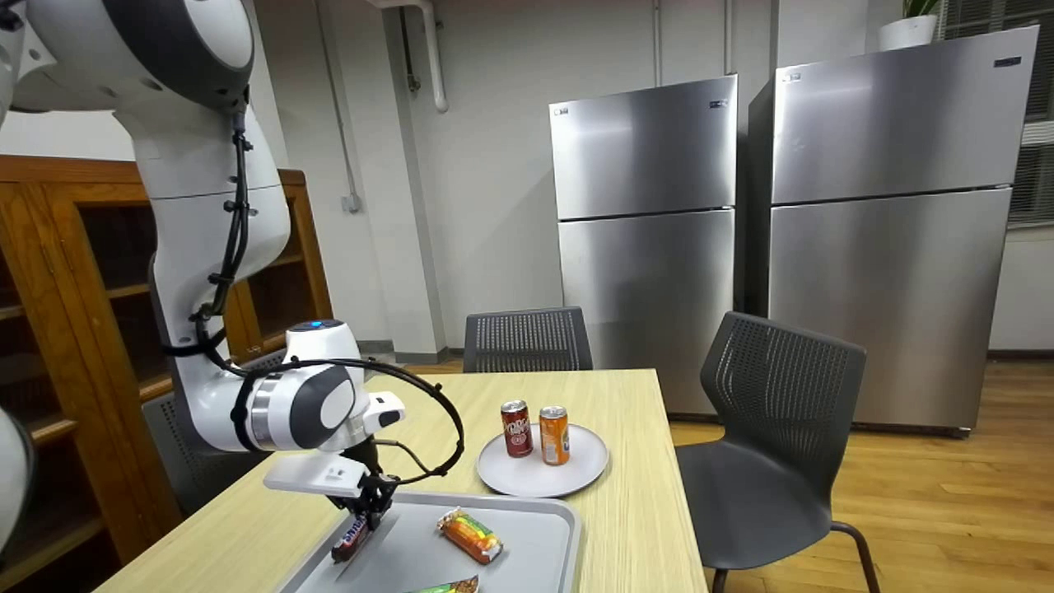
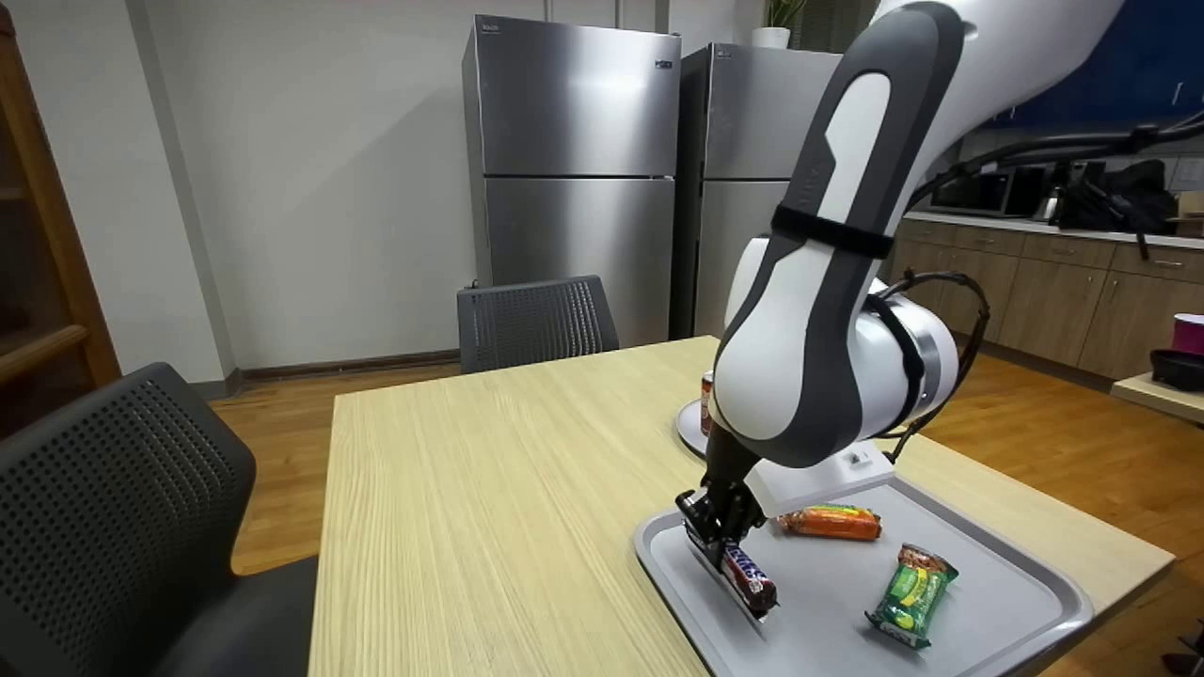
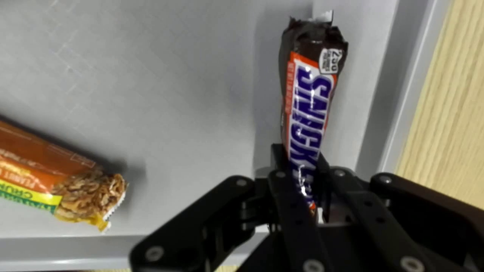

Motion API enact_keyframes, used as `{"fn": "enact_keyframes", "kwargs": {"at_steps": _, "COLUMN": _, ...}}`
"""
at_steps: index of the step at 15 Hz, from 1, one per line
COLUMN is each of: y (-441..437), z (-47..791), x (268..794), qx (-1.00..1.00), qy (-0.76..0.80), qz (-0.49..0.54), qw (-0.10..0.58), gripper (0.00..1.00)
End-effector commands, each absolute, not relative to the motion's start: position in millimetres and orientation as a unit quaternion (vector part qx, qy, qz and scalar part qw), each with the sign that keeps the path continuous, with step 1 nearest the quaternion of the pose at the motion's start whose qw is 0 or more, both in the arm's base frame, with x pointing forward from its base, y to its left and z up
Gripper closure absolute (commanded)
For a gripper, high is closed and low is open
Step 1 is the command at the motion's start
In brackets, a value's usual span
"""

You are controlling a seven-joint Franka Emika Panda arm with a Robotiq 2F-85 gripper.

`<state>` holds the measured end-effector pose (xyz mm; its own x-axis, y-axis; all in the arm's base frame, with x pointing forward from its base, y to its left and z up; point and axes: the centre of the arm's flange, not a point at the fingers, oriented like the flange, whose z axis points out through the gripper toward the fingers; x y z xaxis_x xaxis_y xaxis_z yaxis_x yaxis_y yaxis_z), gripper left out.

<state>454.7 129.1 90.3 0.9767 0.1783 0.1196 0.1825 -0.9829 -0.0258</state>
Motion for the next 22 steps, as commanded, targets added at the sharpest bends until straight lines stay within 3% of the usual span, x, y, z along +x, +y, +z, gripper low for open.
{"fn": "enact_keyframes", "kwargs": {"at_steps": 1, "y": 150.9, "z": 122.0, "x": 449.4, "qx": -0.991, "qy": -0.115, "qz": -0.063, "qw": 0.013, "gripper": 0.96}}
{"fn": "enact_keyframes", "kwargs": {"at_steps": 22, "y": 269.2, "z": 110.3, "x": 465.9, "qx": -0.971, "qy": -0.222, "qz": -0.069, "qw": 0.062, "gripper": 0.96}}
